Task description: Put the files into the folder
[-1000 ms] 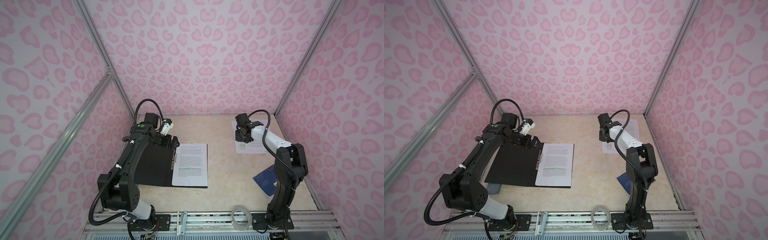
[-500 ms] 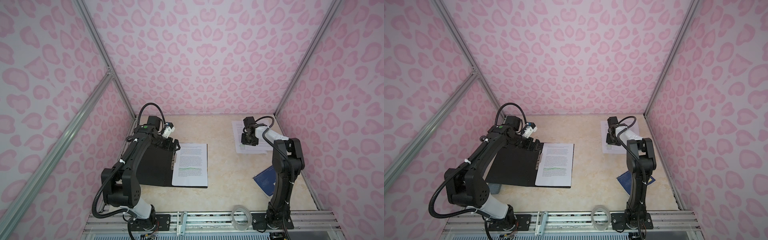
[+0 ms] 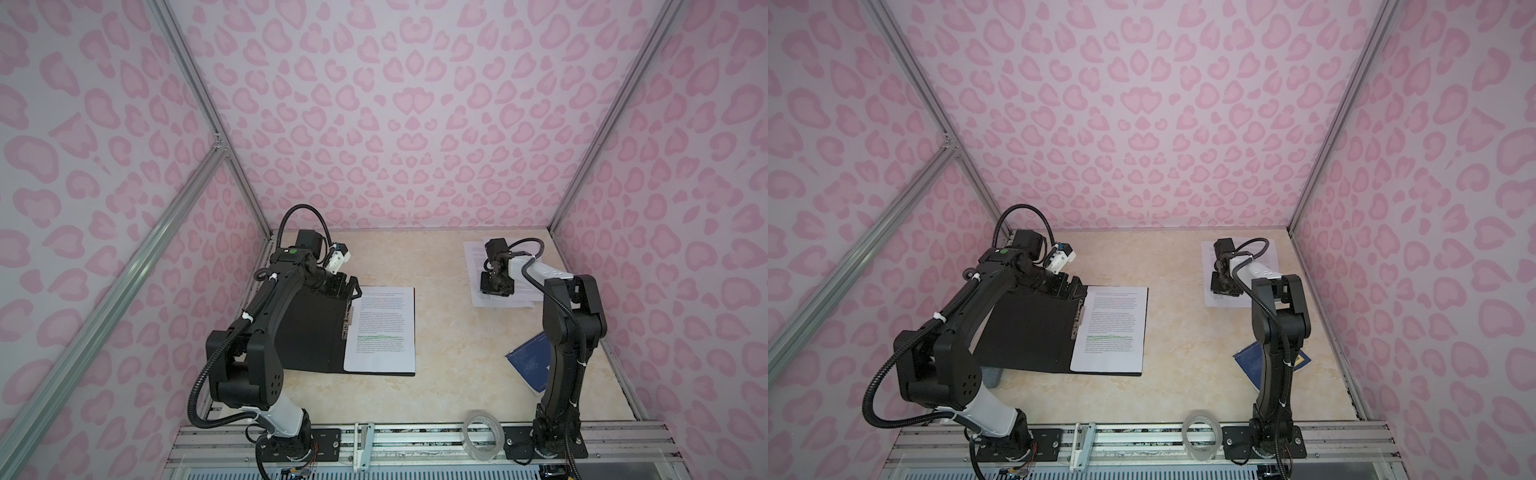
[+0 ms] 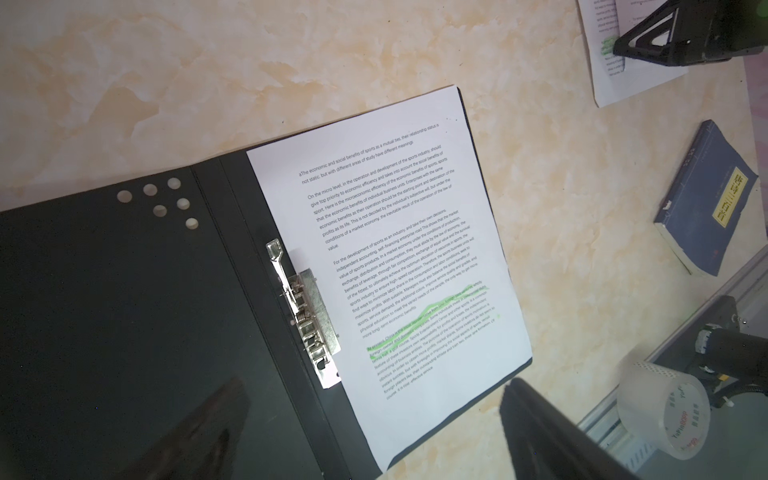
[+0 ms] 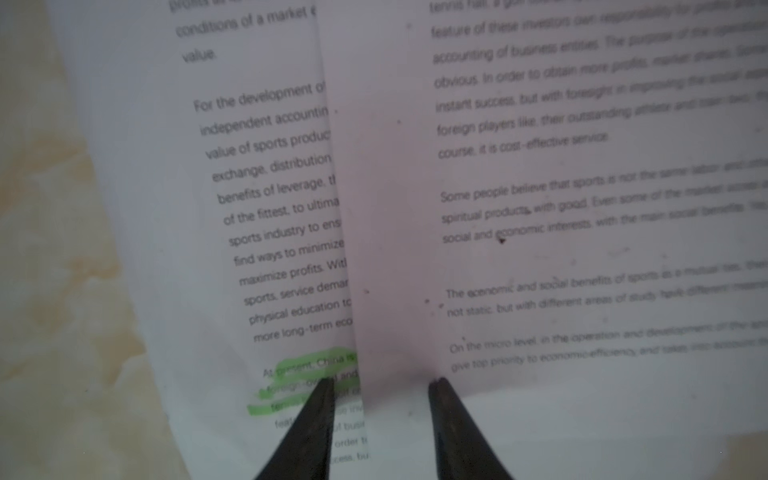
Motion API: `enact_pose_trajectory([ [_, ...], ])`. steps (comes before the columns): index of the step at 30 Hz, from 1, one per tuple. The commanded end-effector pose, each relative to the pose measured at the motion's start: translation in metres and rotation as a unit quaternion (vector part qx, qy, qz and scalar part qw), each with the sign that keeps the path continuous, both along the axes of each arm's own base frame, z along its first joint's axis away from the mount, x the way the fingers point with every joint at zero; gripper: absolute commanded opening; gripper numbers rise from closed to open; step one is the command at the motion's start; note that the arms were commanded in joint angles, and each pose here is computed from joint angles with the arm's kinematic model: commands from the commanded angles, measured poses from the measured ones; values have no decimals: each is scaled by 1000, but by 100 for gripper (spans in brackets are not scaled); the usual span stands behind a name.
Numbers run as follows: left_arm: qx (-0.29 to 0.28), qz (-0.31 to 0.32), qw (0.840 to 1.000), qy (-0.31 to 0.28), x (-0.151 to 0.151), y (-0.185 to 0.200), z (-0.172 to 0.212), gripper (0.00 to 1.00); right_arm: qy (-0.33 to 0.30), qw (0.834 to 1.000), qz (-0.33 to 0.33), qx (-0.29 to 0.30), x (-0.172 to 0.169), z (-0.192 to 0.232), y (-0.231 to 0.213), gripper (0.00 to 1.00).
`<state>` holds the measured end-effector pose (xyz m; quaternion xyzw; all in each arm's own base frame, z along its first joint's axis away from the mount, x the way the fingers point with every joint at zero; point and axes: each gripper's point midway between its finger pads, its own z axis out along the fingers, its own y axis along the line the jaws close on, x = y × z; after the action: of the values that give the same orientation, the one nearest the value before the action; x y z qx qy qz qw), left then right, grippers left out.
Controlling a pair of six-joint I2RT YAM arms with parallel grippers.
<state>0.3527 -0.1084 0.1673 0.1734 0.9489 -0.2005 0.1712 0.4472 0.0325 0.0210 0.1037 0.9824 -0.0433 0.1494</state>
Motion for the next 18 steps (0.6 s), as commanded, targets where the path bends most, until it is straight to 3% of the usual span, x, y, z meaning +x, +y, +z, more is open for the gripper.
enact_pose_trajectory([
  [1, -8, -2, 1000, -2, 1, -3, 1, 98, 20, 1000, 2, -9, -9, -10, -3, 40],
  [11, -8, -1, 1000, -5, 2, -3, 2, 98, 22, 1000, 8, 10, -16, -13, 2, 26],
  [13, -9, -1, 1000, -5, 3, -3, 3, 98, 22, 1000, 10, 16, -18, -12, 4, 21],
  [15, -10, -1, 1000, -6, 3, -3, 4, 98, 22, 999, 14, 24, -20, -11, 6, 9],
  [18, -11, -1, 1000, -6, 4, -3, 5, 98, 22, 999, 20, 38, -22, -9, 12, 3],
])
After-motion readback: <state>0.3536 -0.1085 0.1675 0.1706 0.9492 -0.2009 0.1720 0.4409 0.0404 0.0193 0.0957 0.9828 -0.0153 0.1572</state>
